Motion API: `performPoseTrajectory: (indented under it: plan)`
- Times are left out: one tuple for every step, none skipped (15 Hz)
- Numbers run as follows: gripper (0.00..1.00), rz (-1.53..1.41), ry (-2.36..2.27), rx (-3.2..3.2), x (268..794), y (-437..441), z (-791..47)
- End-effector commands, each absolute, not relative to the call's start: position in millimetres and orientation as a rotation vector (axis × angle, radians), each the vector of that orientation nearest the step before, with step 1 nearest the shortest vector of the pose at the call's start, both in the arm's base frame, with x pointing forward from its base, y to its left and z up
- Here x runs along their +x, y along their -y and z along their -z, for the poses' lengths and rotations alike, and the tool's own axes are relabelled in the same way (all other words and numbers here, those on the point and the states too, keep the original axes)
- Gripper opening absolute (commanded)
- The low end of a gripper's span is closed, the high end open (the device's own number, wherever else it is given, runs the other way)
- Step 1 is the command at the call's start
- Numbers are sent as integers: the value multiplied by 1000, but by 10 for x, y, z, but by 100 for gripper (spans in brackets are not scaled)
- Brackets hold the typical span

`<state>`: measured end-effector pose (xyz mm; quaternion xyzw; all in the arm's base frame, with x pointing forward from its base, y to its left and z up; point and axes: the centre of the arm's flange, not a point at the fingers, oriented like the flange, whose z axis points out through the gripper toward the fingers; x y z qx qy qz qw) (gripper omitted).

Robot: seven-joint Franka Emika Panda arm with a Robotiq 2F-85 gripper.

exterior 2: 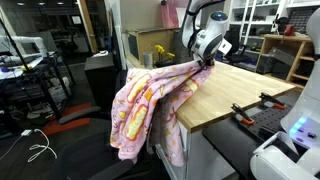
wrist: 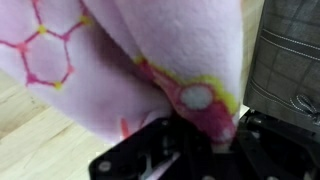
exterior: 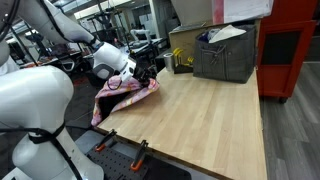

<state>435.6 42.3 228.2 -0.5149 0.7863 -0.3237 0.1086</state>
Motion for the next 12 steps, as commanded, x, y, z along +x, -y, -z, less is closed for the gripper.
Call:
performPoseTrajectory:
  plan:
    - [10, 951, -2313, -1513, 4356, -422, -2285]
    - [10, 950, -2313, -1513, 4356, -421, -2285]
    - [10, 950, -2314, -1513, 4355, -421, -2284]
    - [10, 950, -2314, -1513, 4355, -421, -2284]
    - [10, 950, -2314, -1513, 4354, -421, -2284]
    - [10, 950, -2314, -1513, 4354, -421, -2284]
    - [10, 950, -2314, -1513, 4354, -421, -2284]
    - [2, 950, -2314, -1513, 4354, -421, -2284]
    - [2, 952, -2305, -1509, 4424, -465, -2283]
    - [2, 958, -2305, -1506, 4458, -487, -2288]
    - [2, 959, -2308, -1506, 4487, -475, -2307]
    - [2, 969, -2311, -1504, 4514, -418, -2334]
